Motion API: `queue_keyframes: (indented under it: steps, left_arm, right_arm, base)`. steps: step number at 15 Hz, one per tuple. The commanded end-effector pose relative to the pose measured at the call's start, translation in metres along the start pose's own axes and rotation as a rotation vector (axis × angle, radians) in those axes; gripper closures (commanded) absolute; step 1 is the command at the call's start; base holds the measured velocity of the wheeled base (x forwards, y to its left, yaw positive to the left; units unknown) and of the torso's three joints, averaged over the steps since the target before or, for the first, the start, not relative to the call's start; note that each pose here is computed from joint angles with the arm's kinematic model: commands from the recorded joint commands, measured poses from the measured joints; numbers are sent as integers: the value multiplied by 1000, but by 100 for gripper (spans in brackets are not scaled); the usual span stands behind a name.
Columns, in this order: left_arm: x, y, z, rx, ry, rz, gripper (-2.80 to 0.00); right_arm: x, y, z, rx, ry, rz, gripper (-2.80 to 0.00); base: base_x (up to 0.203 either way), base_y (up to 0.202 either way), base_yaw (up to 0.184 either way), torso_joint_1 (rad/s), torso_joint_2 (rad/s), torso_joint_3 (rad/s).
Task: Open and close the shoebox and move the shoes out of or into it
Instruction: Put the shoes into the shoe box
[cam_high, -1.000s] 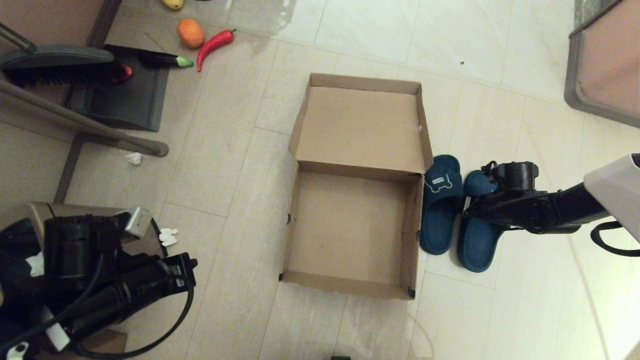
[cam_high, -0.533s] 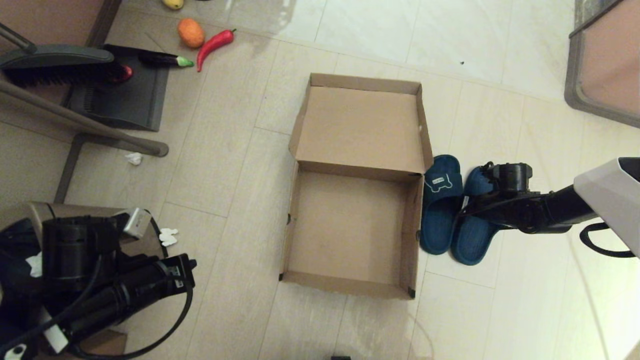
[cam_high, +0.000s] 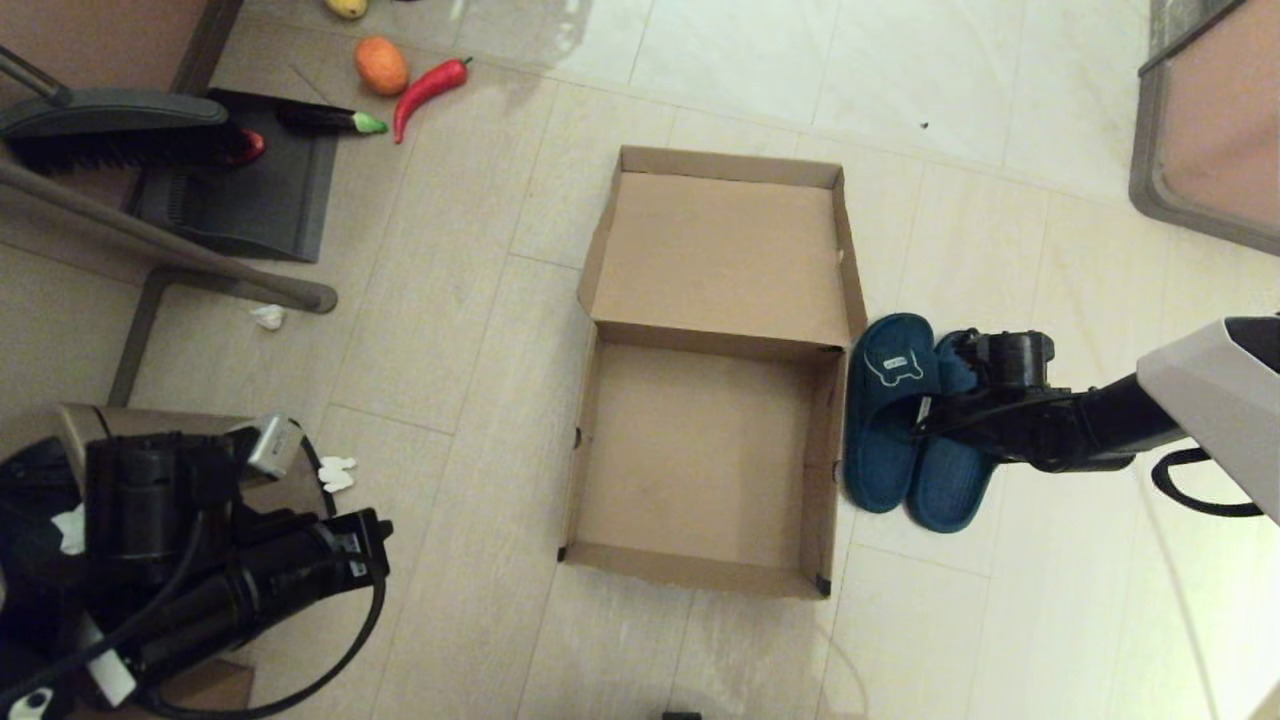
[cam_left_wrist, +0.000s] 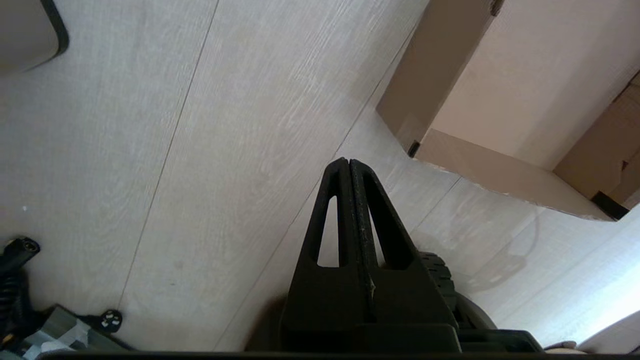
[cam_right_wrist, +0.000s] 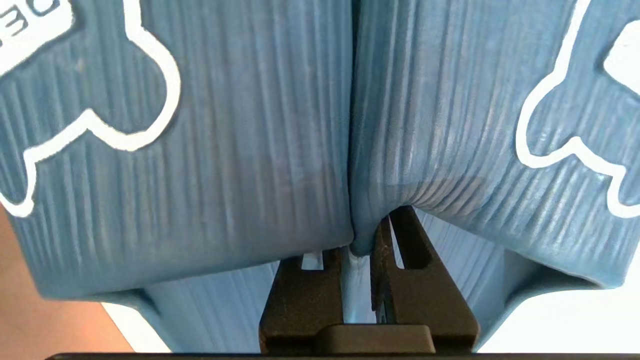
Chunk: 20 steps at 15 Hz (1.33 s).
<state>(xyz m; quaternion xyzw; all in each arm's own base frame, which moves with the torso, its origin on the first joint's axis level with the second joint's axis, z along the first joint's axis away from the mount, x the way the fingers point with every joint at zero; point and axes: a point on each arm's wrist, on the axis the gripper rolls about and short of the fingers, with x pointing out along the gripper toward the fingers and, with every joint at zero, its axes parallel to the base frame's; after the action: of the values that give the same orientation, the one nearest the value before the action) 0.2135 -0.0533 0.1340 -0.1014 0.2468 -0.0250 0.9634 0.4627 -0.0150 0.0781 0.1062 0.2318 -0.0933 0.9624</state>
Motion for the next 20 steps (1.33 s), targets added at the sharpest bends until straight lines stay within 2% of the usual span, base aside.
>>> queue_keyframes:
  steps: [1,5,12,16,17,20]
  left_arm:
    - [-1,0,-1,-3,-2,0,0]
    - [0,0,1,-5,-4,-3,0]
    - [-1,1,-5,-3,16,-6,0]
    - [3,-3,-6,14,28,-19,0]
    - [5,-4,-8,19,38,-19,0]
    - [11,-6,-7,30,45,-19,0]
  right_arm:
    - [-7,5,0,5,4,8,0]
    - [-52,17,13,15,-14,39,0]
    - [-202,25,30,-23,-67,110,0]
    - [-260,28,30,-44,-40,152,0]
    - [-270,31,29,-50,-37,174,0]
    - [-297,65,10,-116,34,312,0]
  base:
    - [0,0,0,0,0,0]
    - [0,0,0,0,0,0]
    - [0,0,0,0,0,0]
    - [0,0,0,0,0,0]
    - [0,0,0,0,0,0]
    - [0,0,0,0,0,0]
